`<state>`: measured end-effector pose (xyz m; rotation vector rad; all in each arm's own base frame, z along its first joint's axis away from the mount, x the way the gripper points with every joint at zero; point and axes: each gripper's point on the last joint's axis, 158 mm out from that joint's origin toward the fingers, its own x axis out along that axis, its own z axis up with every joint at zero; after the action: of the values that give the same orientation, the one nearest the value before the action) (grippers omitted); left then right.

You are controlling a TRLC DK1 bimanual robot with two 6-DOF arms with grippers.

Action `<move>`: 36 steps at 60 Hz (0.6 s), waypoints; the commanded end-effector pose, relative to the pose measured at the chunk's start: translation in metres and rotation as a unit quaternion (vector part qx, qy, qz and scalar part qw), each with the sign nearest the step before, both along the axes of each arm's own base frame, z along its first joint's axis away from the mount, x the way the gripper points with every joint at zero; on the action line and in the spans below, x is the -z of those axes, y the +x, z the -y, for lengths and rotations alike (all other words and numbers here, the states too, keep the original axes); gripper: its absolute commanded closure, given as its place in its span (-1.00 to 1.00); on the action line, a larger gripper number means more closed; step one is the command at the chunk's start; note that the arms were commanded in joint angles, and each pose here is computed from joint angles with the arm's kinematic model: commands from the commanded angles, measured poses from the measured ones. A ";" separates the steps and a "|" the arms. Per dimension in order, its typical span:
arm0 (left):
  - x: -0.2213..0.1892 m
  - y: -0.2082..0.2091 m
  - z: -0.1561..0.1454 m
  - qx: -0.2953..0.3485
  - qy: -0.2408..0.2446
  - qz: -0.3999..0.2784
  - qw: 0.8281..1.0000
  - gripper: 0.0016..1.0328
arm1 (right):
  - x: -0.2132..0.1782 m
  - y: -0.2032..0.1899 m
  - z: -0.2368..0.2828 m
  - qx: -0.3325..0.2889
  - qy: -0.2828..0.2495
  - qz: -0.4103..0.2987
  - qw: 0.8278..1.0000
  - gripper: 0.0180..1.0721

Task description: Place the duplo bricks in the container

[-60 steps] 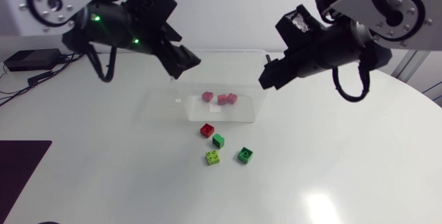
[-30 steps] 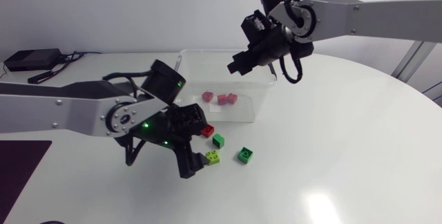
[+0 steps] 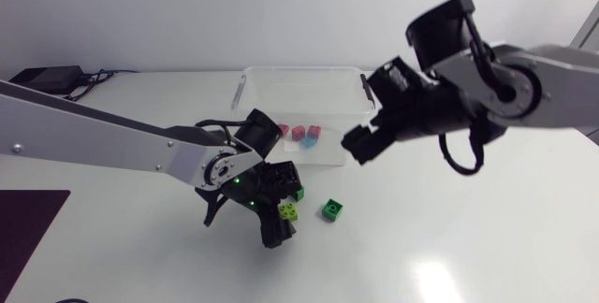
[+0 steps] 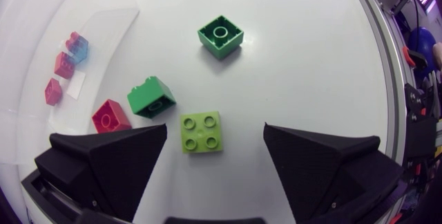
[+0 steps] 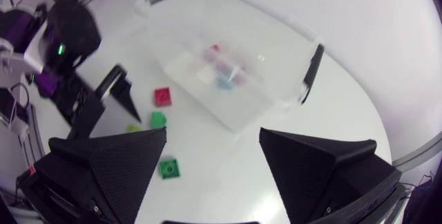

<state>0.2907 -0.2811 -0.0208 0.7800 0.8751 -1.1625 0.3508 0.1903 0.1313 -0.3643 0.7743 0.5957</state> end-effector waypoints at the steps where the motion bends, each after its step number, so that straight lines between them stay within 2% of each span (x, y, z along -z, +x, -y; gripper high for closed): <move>1: 0.001 0.011 0.004 0.005 -0.002 0.006 1.000 -0.86 | 0.040 -0.038 0.003 -0.040 -0.028 -0.029 0.998 -0.90; 5: 0.004 0.012 0.005 0.005 0.000 0.003 1.000 -0.76 | 0.058 -0.055 0.005 -0.056 -0.040 -0.044 0.997 -0.90; 10: 0.012 0.006 0.005 0.011 0.011 -0.009 1.000 -0.47 | 0.077 -0.069 0.005 -0.067 -0.048 -0.056 0.995 -0.90; 13: 0.016 0.002 0.007 0.014 0.015 -0.015 1.000 -0.17 | 0.087 -0.076 0.003 -0.075 -0.053 -0.063 0.994 -0.90; 14: 0.020 0.000 0.007 0.016 0.018 -0.018 1.000 0.06 | 0.091 -0.078 0.001 -0.078 -0.054 -0.063 0.993 -0.90; 17: 0.023 -0.003 0.008 0.021 0.021 -0.020 0.999 0.46 | 0.099 -0.079 0.000 -0.081 -0.057 -0.067 0.993 -0.90; 23: 0.024 -0.009 0.007 0.027 0.029 -0.029 0.999 0.48 | 0.117 -0.072 -0.003 -0.082 -0.062 -0.071 0.992 -0.90; 29: 0.002 -0.013 0.003 0.029 0.029 -0.026 0.999 0.49 | 0.128 -0.067 -0.007 -0.087 -0.067 -0.073 0.991 -0.90; 36: -0.065 -0.005 -0.003 0.017 -0.001 0.014 1.000 0.49 | 0.149 -0.058 -0.011 -0.096 -0.077 -0.078 0.989 -0.90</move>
<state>0.2643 -0.2694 -0.0176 0.8140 1.0077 -1.2074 0.2921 0.2014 -0.0014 -0.5062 0.9281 0.7394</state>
